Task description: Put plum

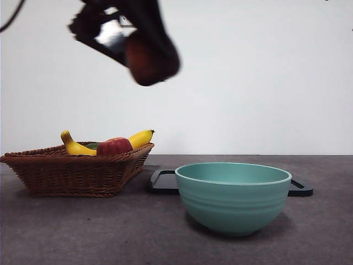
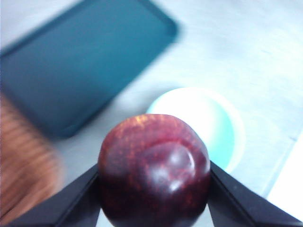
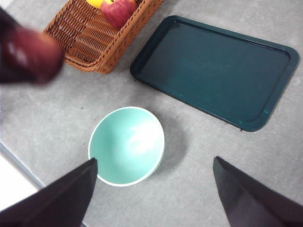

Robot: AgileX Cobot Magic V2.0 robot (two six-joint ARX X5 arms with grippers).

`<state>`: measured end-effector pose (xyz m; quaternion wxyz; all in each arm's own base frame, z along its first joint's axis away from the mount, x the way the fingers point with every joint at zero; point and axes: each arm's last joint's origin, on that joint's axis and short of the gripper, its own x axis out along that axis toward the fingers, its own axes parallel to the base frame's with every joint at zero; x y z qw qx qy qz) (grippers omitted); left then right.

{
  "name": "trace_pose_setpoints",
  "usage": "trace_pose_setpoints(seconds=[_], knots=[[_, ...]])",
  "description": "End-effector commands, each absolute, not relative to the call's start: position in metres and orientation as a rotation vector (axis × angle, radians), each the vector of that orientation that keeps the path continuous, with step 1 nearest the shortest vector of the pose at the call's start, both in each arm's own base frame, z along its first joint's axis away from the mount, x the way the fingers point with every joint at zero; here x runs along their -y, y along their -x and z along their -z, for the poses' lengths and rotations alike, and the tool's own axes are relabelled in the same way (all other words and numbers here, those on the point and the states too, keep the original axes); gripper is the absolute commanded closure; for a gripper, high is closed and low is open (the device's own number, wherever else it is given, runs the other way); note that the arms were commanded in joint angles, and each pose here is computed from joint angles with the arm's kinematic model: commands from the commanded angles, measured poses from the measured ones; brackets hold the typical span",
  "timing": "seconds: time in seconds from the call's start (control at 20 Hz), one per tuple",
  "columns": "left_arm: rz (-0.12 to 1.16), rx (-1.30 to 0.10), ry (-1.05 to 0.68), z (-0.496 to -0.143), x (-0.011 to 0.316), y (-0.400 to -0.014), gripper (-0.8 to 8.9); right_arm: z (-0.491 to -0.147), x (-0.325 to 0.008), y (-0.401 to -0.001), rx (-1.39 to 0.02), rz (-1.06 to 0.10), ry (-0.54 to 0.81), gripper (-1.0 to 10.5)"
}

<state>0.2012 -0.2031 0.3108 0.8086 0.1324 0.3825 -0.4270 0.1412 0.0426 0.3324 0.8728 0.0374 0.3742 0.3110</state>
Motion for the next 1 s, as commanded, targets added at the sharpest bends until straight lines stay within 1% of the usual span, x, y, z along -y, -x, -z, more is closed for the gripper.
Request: trace_pose_setpoints(seconds=[0.05, 0.3, 0.45, 0.55, 0.75, 1.0], knots=[[0.968, -0.791, -0.299, -0.304, 0.228, -0.202, 5.99, -0.338, -0.043, -0.142, -0.763, -0.657, -0.071, 5.6], [1.028, -0.803, -0.352, -0.269, 0.269, -0.205, 5.99, -0.338, -0.043, -0.142, -0.763, -0.653, -0.069, 5.6], [1.051, -0.842, -0.391, -0.245, 0.287, -0.206, 5.99, -0.338, -0.043, -0.142, -0.763, -0.651, -0.068, 5.6], [1.039, -0.865, -0.447, -0.228, 0.296, -0.207, 5.99, -0.338, -0.043, -0.142, -0.763, -0.651, -0.068, 5.6], [1.012, -0.889, -0.529, -0.201, 0.308, -0.208, 5.97, -0.338, -0.043, -0.142, -0.765, -0.65, -0.069, 5.6], [1.011, -0.885, -0.571, -0.191, 0.311, -0.21, 5.9, -0.337, -0.043, -0.141, -0.771, -0.65, -0.07, 5.6]])
